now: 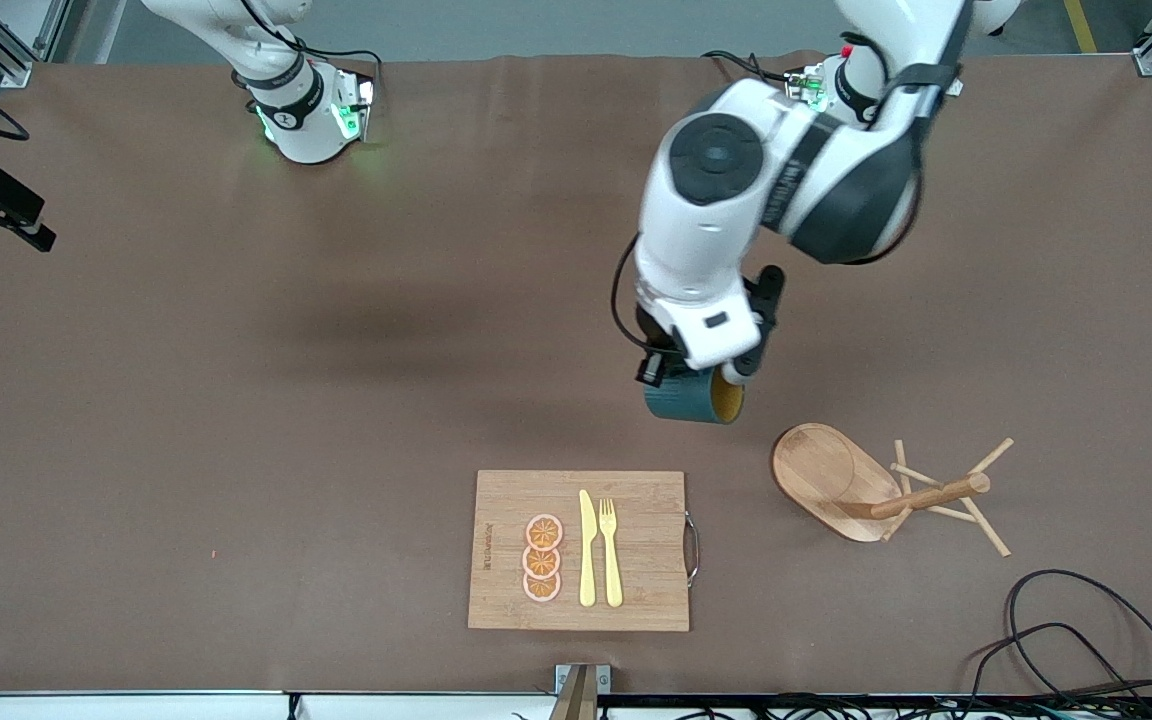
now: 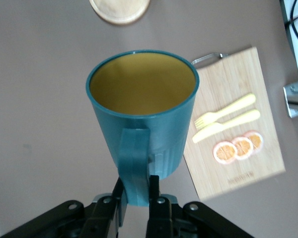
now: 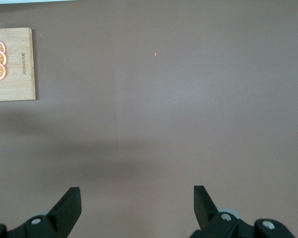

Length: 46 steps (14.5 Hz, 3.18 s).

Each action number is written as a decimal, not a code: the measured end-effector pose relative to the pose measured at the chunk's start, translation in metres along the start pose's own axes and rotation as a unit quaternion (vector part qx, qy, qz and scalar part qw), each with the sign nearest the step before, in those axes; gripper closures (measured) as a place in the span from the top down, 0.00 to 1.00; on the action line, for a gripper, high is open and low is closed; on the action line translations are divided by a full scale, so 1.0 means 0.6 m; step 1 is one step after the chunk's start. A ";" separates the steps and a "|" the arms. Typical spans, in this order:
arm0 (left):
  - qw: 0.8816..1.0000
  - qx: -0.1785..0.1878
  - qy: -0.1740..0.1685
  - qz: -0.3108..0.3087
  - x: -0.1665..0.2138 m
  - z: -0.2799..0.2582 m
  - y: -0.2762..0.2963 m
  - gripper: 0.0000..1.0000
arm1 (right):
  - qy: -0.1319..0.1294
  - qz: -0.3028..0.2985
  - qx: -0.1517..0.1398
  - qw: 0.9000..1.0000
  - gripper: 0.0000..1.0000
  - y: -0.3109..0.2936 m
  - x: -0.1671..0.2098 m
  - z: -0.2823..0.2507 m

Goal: Pass cup and hang on rack
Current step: 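Lift the mug with the left gripper and carry it to the rack, then hang the mug handle on a rack peg with the left gripper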

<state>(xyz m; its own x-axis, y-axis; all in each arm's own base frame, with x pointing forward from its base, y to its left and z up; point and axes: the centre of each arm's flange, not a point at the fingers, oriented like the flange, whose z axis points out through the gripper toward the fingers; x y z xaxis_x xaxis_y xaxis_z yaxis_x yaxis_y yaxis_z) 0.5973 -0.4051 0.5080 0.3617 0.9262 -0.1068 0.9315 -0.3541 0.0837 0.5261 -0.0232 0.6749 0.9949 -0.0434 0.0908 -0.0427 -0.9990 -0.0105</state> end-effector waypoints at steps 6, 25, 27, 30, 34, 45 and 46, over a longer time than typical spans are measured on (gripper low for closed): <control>0.990 -0.021 -0.142 -0.011 0.131 -0.059 0.022 0.21 | 0.001 0.000 0.000 1.000 1.00 0.000 0.000 0.000; 0.895 -0.081 -0.437 0.038 0.577 0.018 -0.027 0.21 | 0.009 -0.001 0.000 1.000 1.00 -0.001 0.003 -0.002; 0.887 -0.087 -0.453 0.030 0.591 0.039 -0.025 0.21 | 0.009 -0.001 0.000 1.000 1.00 -0.001 0.003 -0.002; 0.881 -0.092 -0.464 0.012 0.621 0.060 -0.029 0.21 | 0.009 -0.001 0.000 1.000 1.00 -0.001 0.003 -0.002; 0.881 -0.097 -0.464 -0.007 0.665 0.070 -0.042 0.21 | 0.009 -0.001 0.000 1.000 1.00 -0.001 0.003 -0.002; 0.883 -0.088 -0.460 -0.029 0.711 0.111 -0.057 0.21 | 0.009 -0.001 0.000 1.000 1.00 -0.001 0.003 -0.002; 0.886 -0.084 -0.456 -0.028 0.713 0.116 -0.058 0.21 | 0.009 -0.001 0.000 1.000 1.00 -0.001 0.003 -0.002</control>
<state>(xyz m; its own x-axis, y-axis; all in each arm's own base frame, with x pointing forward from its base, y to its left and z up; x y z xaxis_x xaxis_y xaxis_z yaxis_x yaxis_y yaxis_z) 0.7223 -0.0058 0.3902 0.2682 0.4248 -0.8646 0.9576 -0.2160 0.1908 0.5280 -0.0226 0.6762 0.9933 -0.0424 0.1078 -0.0415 -0.9991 -0.0104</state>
